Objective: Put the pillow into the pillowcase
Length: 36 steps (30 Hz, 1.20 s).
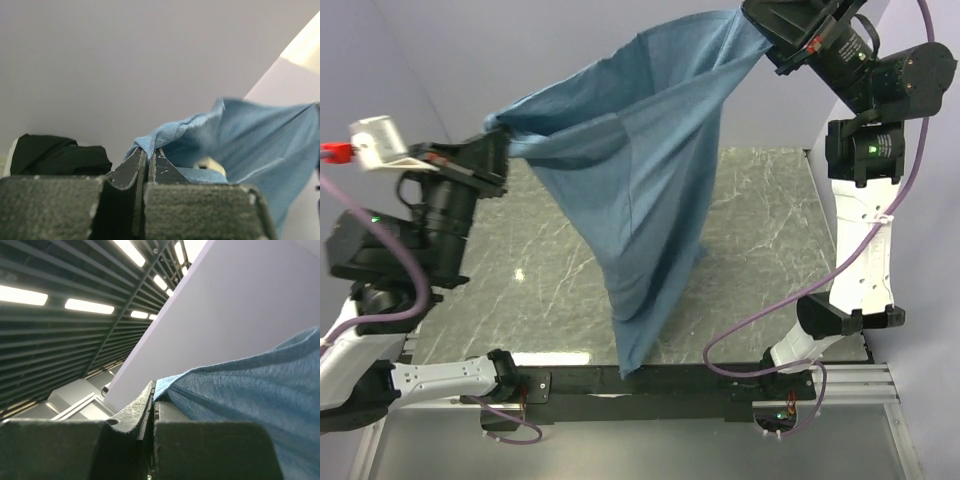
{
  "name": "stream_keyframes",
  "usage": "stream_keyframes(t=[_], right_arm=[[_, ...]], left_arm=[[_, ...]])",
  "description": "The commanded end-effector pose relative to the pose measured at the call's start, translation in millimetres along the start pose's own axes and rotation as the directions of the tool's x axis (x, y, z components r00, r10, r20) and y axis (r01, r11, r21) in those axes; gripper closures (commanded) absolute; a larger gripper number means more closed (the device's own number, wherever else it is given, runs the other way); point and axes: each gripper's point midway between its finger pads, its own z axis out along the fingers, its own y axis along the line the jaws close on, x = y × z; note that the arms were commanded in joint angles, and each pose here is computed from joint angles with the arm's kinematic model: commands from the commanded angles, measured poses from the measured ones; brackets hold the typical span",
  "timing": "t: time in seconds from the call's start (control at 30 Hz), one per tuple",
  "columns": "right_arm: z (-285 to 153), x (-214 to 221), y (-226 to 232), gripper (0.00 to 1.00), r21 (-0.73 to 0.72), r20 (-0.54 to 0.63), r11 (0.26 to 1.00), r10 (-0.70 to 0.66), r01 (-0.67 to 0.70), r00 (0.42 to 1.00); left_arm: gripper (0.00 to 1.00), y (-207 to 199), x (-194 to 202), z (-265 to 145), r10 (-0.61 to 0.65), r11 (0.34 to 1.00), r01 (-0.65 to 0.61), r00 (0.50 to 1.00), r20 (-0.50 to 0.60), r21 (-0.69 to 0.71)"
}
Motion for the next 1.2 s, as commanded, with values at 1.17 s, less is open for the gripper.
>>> stream_keyframes(t=[1.17], right_arm=[[-289, 244, -382, 0.94, 0.801, -0.111, 0.594, 0.023, 0.076, 0.994]], left_arm=[[0.99, -27, 281, -49, -0.053, 0.96, 0.204, 0.805, -0.591, 0.192]])
